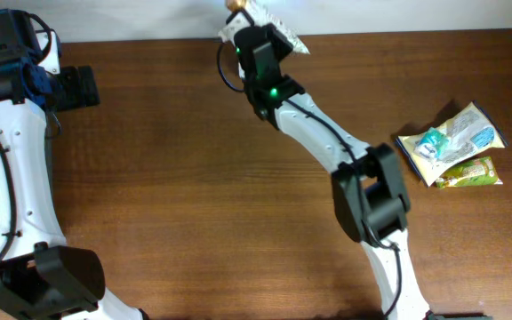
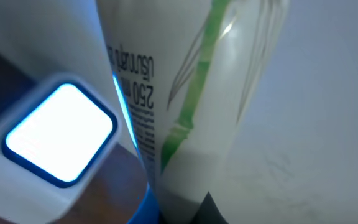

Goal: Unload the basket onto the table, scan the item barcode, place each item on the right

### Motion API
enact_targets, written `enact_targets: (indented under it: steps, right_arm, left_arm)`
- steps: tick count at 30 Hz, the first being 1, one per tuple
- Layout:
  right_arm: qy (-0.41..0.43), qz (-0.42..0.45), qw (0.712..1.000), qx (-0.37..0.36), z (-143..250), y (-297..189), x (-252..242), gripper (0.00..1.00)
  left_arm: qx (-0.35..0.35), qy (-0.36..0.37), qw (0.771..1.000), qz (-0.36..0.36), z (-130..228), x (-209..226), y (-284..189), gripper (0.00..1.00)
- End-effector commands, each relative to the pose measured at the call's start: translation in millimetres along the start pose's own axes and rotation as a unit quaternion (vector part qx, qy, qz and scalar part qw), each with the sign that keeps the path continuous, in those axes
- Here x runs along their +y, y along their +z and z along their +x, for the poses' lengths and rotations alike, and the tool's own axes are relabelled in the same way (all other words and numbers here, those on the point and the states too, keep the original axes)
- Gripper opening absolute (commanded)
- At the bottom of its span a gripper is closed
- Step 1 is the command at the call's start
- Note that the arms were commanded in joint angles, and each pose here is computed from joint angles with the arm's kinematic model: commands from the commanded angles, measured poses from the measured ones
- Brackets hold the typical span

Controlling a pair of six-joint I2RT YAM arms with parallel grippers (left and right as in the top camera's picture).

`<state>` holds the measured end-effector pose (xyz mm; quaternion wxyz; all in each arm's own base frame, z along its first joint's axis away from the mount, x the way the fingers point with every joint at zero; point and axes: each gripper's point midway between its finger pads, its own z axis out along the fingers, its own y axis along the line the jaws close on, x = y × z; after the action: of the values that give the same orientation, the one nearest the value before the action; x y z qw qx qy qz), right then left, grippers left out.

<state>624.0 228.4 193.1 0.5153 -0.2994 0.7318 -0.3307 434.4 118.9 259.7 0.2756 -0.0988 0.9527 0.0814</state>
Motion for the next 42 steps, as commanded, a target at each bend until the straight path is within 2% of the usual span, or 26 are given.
enact_targets:
  steps: [1,8,13,20,27,31,36,42]
  right_arm:
    - [-0.085,0.049,0.995,0.016,5,10,-7,0.04]
    - [-0.092,0.032,0.995,0.01,19,27,19,0.04]
    - [-0.094,0.033,0.995,0.026,38,39,17,0.04]
    - [-0.099,0.034,0.994,0.025,36,38,18,0.04]
    - [-0.191,0.032,0.981,0.029,36,38,18,0.04]
    - [-0.194,0.033,0.98,0.03,37,38,17,0.04]
    - [-0.237,0.032,0.97,0.032,36,37,18,0.04]
    - [-0.234,0.031,0.972,0.012,15,22,25,0.04]
  left_arm:
    - [0.001,0.004,1.0,0.0,0,1,1,0.99]
    - [0.001,0.004,1.0,0.0,0,1,1,0.99]
    - [0.001,0.004,1.0,0.0,0,1,1,0.99]
    - [0.001,0.004,1.0,0.0,0,1,1,0.99]
    - [0.001,0.004,1.0,0.0,0,1,1,0.99]
    - [0.001,0.004,1.0,0.0,0,1,1,0.99]
    - [0.001,0.004,1.0,0.0,0,1,1,0.99]
    - [0.001,0.004,1.0,0.0,0,2,1,0.99]
